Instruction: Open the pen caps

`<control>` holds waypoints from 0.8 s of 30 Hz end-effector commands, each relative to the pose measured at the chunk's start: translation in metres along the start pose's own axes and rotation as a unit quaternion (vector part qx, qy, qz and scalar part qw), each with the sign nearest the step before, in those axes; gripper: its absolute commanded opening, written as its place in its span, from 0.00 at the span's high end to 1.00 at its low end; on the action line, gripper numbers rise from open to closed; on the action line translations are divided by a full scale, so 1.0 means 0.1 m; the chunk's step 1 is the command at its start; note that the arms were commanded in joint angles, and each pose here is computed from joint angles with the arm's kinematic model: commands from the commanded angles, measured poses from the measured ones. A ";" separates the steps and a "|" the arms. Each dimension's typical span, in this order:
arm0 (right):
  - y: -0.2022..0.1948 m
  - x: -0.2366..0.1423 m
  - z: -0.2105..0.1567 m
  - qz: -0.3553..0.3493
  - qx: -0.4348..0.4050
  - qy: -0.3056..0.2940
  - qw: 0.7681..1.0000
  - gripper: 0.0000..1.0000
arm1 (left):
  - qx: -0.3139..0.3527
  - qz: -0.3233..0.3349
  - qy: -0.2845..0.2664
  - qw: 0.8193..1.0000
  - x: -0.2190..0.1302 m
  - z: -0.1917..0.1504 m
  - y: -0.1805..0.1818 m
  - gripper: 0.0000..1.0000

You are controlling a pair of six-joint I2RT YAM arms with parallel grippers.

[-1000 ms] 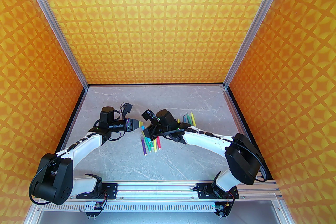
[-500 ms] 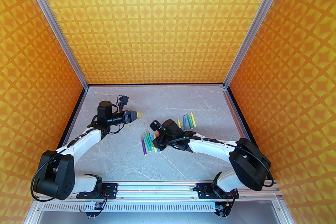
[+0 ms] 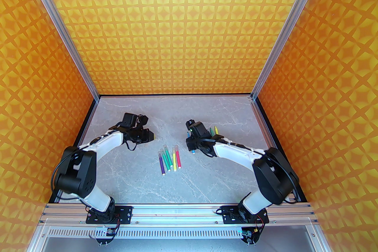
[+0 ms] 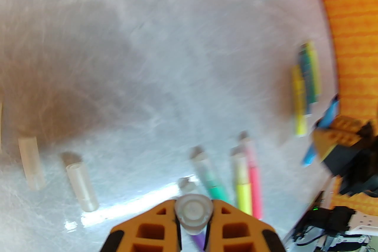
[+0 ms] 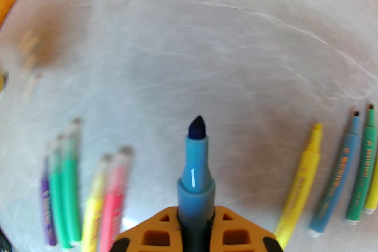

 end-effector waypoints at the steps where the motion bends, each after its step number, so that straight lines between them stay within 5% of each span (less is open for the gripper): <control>1: -0.17 0.08 0.02 -0.068 0.023 0.011 0.997 1.00 | 0.004 0.079 0.058 0.995 0.04 -0.13 0.14 1.00; 14: -0.32 0.31 -0.08 -0.099 0.037 0.044 0.993 0.97 | 0.001 0.110 0.106 0.988 0.16 -0.31 0.24 1.00; 24: -0.32 0.31 -0.07 -0.107 0.031 0.053 0.992 0.85 | 0.008 0.115 0.113 0.987 0.24 -0.26 0.22 0.85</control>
Point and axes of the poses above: each hand's point on the last joint's axis, 136 mm out from that joint toward the fingers, its own x axis out along the fingers, its own y axis along the line the jaws close on, z = x × y, the point moved 6 cm from there along -x, back along the fingers, and after that the axes turned 11 degrees about x, right-handed, at the moved point
